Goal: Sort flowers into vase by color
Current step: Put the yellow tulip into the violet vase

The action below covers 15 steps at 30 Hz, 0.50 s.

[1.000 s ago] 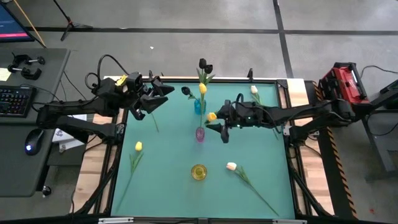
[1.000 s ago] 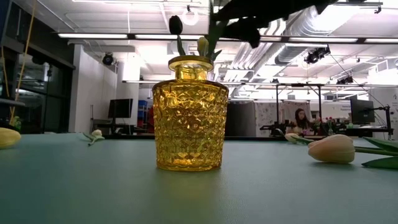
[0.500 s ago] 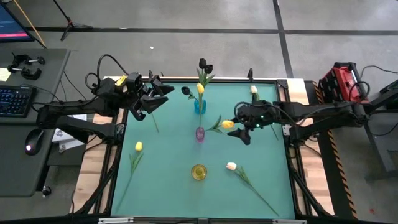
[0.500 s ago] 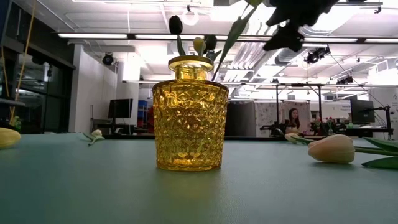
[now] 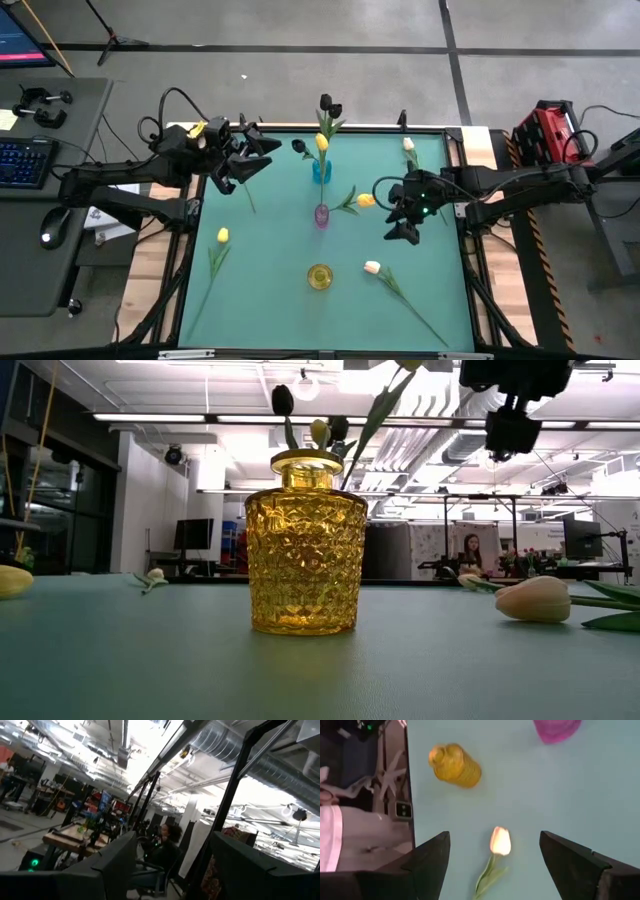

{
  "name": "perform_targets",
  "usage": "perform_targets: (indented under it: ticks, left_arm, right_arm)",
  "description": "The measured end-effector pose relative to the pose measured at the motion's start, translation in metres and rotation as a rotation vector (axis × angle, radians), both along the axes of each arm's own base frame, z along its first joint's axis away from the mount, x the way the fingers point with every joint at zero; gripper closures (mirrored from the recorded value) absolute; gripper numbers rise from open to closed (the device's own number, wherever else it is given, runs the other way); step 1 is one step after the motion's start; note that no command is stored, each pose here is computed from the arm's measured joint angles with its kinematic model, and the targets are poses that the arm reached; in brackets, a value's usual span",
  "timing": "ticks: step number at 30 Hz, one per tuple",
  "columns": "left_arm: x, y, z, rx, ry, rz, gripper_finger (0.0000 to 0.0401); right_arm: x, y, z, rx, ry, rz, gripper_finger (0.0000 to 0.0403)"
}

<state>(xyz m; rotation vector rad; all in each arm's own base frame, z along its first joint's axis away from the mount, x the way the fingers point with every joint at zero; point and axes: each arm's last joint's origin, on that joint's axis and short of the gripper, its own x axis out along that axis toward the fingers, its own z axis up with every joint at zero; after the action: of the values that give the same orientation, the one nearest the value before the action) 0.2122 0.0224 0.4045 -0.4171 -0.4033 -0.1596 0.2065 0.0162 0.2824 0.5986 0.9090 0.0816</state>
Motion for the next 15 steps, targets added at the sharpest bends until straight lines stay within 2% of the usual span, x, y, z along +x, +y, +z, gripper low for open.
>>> perform_targets:
  ticks: [5,8,11,13,15]
  left_arm:
    - [0.003,0.000,-0.007,-0.031,0.078,-0.009,0.0156]
    - [0.007,-0.001,-0.021,-0.156,0.238,-0.048,0.0156]
    - [0.010,-0.010,-0.048,-0.334,0.531,-0.095,0.0156]
    - [0.006,-0.022,-0.071,-0.438,0.780,-0.116,0.0156]
    - [-0.002,-0.037,-0.096,-0.535,1.061,-0.085,0.0156]
  right_arm:
    - [-0.002,0.008,-0.001,-0.010,0.016,0.034,0.0108]
    - [-0.002,0.011,-0.001,-0.045,0.014,0.022,0.0108]
    - [-0.002,0.012,-0.002,-0.070,0.012,0.015,0.0108]
    - [-0.002,0.012,-0.002,-0.096,0.009,-0.003,0.0108]
    - [-0.002,0.011,-0.002,-0.122,0.008,-0.026,0.0108]
